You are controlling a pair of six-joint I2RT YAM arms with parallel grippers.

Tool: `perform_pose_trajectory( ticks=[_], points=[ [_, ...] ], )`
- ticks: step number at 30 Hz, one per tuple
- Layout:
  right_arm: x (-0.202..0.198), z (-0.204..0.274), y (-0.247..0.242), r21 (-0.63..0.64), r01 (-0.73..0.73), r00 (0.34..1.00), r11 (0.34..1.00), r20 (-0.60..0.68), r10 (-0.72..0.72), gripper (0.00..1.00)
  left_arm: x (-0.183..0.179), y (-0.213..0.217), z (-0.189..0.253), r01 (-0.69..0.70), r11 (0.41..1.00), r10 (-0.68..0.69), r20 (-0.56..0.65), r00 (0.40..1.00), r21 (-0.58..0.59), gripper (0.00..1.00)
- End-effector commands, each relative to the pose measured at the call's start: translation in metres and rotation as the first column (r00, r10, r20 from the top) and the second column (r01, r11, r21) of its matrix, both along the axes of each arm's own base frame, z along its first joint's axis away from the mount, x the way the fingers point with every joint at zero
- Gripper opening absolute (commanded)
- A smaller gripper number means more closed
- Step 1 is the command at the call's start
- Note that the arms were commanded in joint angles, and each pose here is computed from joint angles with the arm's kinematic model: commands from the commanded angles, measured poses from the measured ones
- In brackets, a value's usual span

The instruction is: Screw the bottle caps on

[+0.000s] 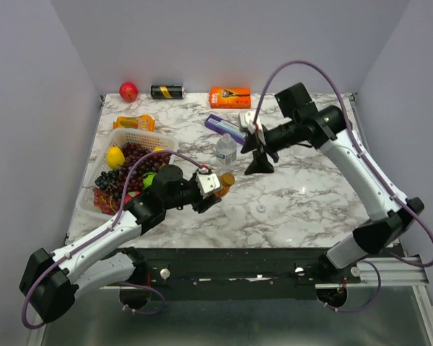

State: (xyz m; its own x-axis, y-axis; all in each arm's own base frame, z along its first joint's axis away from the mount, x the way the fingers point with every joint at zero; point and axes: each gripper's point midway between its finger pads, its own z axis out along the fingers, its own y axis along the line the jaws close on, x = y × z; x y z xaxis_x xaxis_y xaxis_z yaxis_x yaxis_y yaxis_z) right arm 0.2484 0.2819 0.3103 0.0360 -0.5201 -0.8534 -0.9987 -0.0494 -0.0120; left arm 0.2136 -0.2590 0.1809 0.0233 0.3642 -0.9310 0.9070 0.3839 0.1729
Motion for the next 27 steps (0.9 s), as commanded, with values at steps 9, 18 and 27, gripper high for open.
perform_pose_trajectory(
  ticks=[9,18,27],
  points=[
    [-0.071,-0.040,0.004,-0.214,-0.471,0.641,0.856,0.583,0.499,0.77,-0.031,-0.016,-0.002,0.305,0.948,-0.310,0.044,0.950,0.095,0.00],
    [-0.070,-0.049,0.023,-0.216,-0.485,0.650,0.847,0.558,0.515,0.71,-0.027,-0.023,0.004,0.326,0.941,-0.333,0.080,0.939,0.093,0.00],
    [-0.070,-0.057,0.024,-0.238,-0.500,0.654,0.832,0.526,0.544,0.59,-0.025,-0.023,0.008,0.317,0.944,-0.325,0.097,0.941,0.087,0.00]
  ],
)
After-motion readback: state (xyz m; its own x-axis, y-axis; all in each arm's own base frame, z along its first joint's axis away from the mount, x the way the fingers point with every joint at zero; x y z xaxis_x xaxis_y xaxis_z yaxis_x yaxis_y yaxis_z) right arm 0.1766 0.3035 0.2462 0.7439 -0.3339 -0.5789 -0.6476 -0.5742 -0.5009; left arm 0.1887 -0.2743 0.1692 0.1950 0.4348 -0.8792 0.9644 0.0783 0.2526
